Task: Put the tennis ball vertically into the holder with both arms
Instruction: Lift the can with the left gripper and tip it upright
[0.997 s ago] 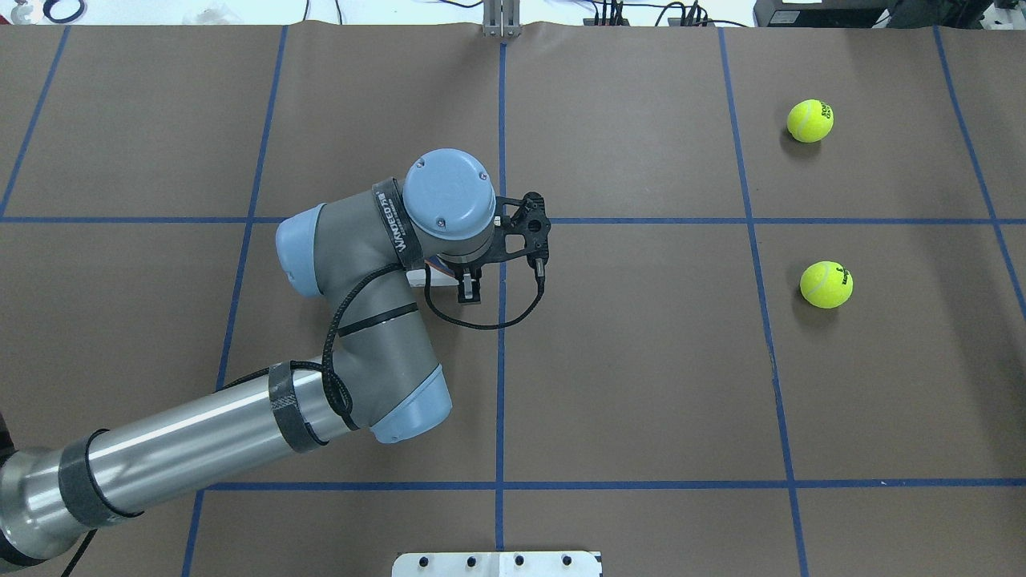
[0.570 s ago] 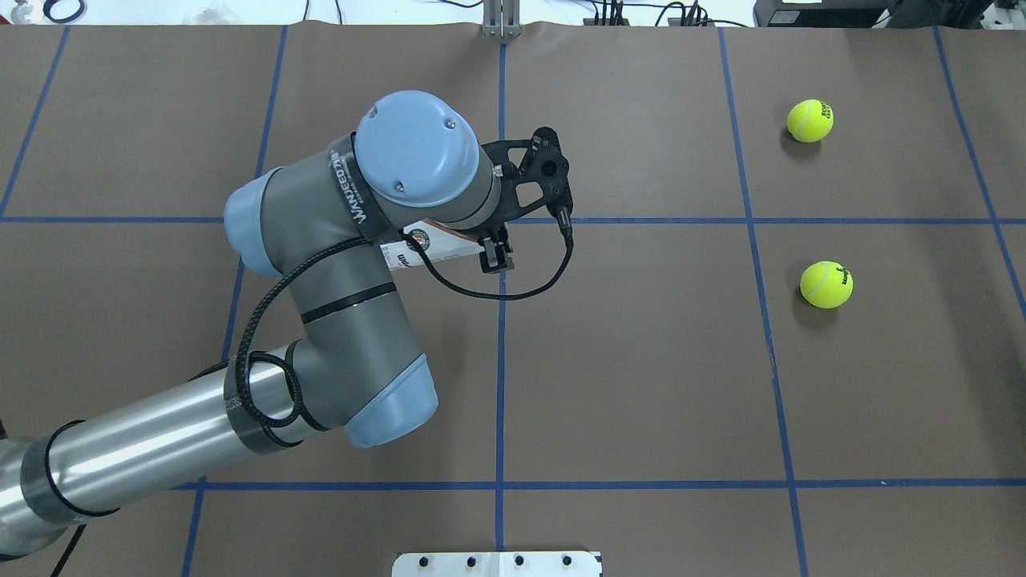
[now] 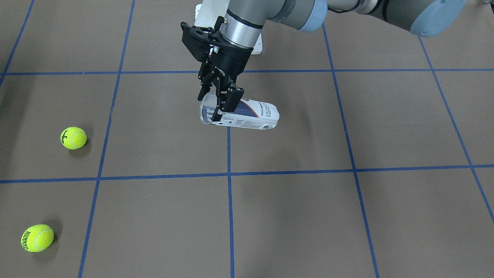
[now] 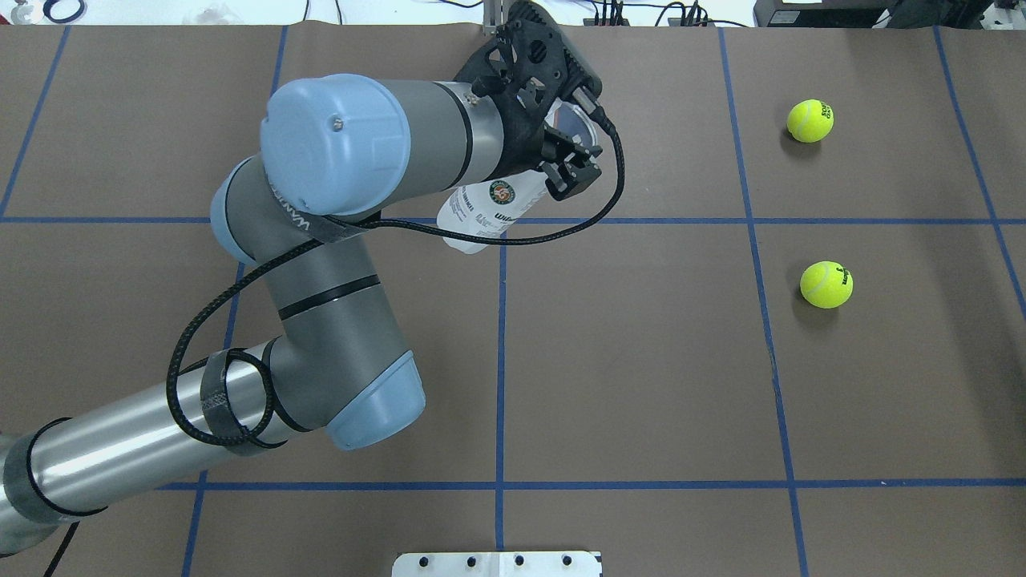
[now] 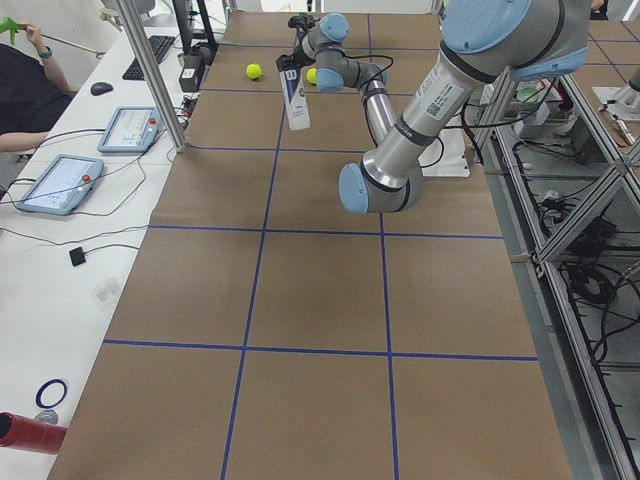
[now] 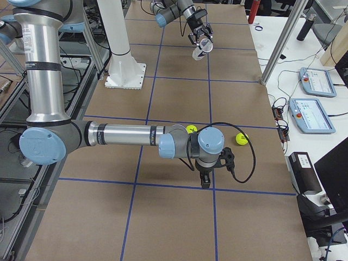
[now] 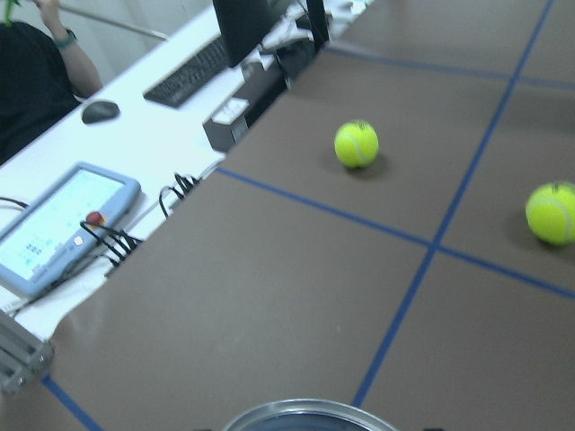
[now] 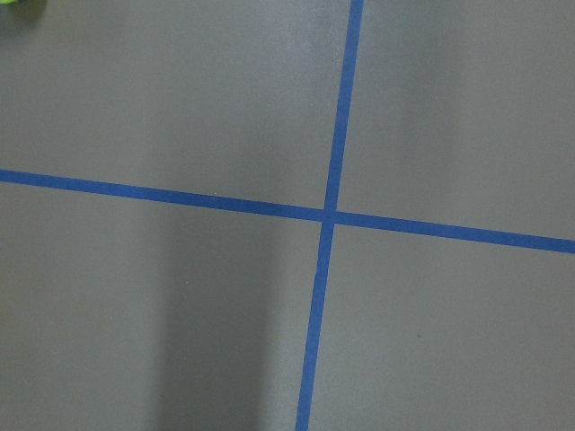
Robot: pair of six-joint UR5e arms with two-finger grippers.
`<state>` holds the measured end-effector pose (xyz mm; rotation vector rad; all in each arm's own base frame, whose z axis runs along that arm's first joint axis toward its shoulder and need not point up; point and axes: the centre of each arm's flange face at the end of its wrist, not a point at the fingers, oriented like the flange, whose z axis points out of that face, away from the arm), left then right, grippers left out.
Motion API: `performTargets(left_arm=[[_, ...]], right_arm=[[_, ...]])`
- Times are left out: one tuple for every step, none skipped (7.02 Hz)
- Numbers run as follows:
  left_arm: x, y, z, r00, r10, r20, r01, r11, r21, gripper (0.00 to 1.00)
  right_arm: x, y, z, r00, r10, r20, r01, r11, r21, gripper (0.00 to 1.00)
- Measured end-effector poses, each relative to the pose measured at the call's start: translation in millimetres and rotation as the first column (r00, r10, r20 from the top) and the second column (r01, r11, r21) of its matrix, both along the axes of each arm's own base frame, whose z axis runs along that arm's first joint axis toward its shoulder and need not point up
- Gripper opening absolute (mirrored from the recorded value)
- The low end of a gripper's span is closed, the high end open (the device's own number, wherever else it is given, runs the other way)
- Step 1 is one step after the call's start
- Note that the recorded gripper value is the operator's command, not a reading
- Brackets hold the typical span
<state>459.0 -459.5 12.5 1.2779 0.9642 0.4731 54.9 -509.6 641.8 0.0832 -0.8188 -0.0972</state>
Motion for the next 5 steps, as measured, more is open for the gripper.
performTargets(left_arm=[[-11.5, 0.0, -1.7, 0.99, -0.057, -0.131, 0.055, 0.998, -0.019, 0.38], [-21.3, 0.2, 12.3, 0.964, -0.104, -0.244, 0.098, 0.994, -0.038, 0.38], [-27.5, -0.7, 34.3, 0.934, -0.148, -0.325, 0.14, 0.989, -0.049, 0.39], [-26.0, -5.3, 60.5, 0.904, -0.188, -0.383, 0.177, 0.982, -0.065, 0.41], [-18.9, -11.8, 85.1, 0.878, -0.211, -0.43, 0.198, 0.977, -0.073, 0.41]], right_arm=[[-0.1, -1.3, -1.4, 1.0, 0.0, 0.002, 0.0, 1.0, 0.003, 0.99], [-0.6, -2.2, -3.7, 1.0, -0.001, 0.008, 0.001, 1.0, 0.007, 0.99], [-1.1, -2.6, -7.2, 1.0, -0.001, 0.016, 0.001, 1.0, 0.013, 0.99], [-1.4, -3.0, -11.8, 1.0, -0.002, 0.021, 0.001, 1.0, 0.02, 0.99], [-1.5, -3.1, -15.4, 1.0, -0.002, 0.022, 0.001, 1.0, 0.024, 0.99]])
